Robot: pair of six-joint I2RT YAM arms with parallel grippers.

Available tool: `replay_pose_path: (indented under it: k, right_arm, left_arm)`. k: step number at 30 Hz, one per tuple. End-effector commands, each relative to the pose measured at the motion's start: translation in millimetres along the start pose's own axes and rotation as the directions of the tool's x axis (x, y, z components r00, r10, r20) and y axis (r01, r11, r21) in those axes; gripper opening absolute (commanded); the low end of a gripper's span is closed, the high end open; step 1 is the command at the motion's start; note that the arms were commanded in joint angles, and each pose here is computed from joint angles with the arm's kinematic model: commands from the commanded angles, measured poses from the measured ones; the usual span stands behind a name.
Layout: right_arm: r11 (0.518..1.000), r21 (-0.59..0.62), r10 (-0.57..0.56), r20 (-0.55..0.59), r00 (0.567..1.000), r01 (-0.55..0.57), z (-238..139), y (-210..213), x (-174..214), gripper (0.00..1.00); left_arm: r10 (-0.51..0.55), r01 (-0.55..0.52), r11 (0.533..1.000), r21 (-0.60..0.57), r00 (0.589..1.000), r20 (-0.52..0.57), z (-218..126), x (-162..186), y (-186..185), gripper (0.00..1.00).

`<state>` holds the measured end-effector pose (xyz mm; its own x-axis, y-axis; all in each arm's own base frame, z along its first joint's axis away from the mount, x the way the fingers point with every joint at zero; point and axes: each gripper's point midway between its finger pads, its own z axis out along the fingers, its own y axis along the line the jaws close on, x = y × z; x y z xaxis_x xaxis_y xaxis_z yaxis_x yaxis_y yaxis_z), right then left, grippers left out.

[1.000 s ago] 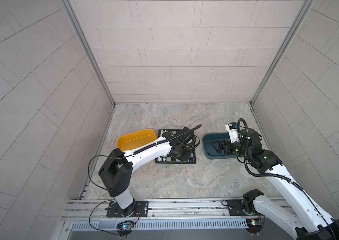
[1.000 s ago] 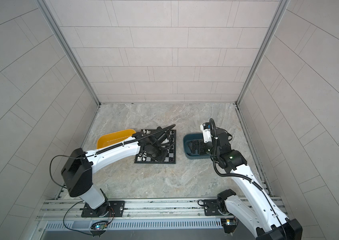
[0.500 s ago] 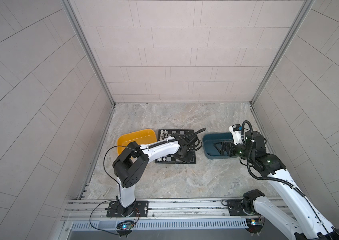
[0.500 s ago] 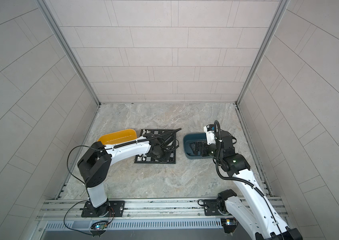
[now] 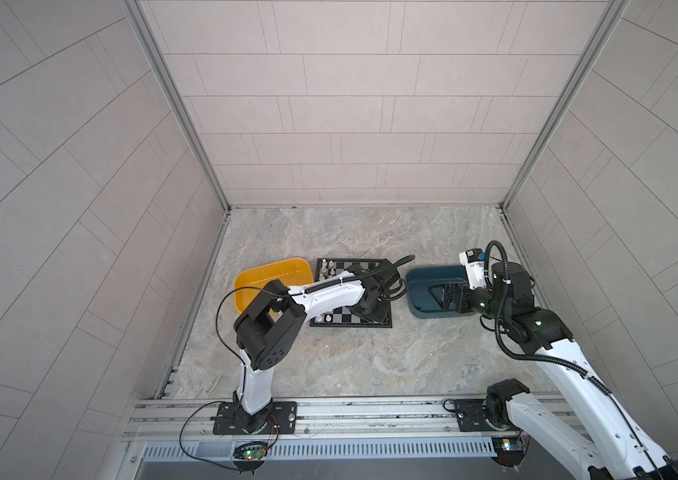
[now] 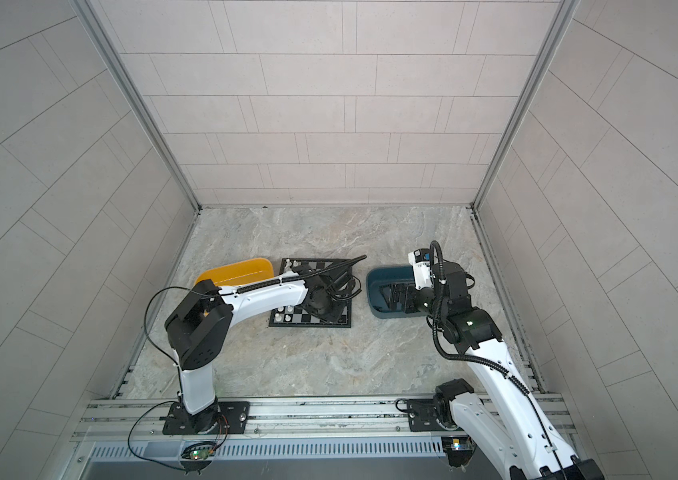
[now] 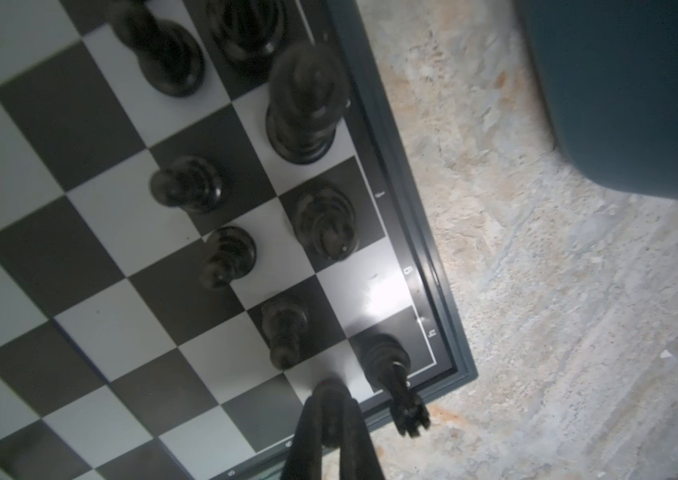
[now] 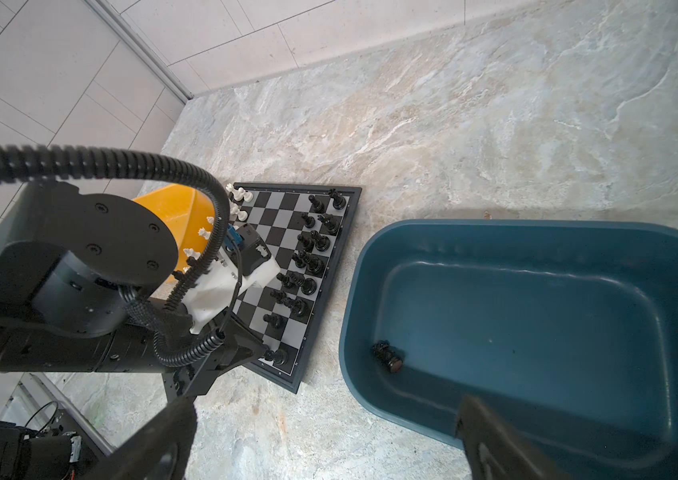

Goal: Set up the chess pieces on the board

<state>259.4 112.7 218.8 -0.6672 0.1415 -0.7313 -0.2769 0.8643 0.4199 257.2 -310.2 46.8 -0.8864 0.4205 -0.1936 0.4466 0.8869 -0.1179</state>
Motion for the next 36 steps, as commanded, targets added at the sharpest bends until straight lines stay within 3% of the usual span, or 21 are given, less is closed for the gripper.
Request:
replay_pose_path:
  k: [1, 20, 29, 36]
  right_arm:
    - [1.0, -0.006, -0.002, 0.0, 1.0, 0.002, -0.8, -0.4, 3.1, 0.99]
    - [1.0, 0.0, 0.005, 0.003, 1.0, -0.005, -0.2, -2.0, 2.4, 0.99]
    - [1.0, 0.014, 0.022, 0.003, 1.0, -0.022, -0.8, -5.1, 1.7, 0.99]
    - [0.992, 0.109, 0.065, -0.024, 0.998, -0.062, -1.1, -23.2, 2.1, 0.96]
  left_arm:
    - [-0.004, 0.004, 1.0, -0.011, 1.0, -0.009, 3.9, -1.8, -1.8, 0.01]
    - [-0.007, 0.007, 1.0, 0.008, 1.0, -0.018, -0.6, 1.3, -5.2, 0.27]
    - [-0.015, 0.015, 1.0, 0.011, 1.0, -0.001, -21.0, -2.2, -6.7, 0.37]
    - [-0.027, 0.027, 1.0, 0.008, 0.999, 0.039, -51.8, -6.0, -3.2, 0.48]
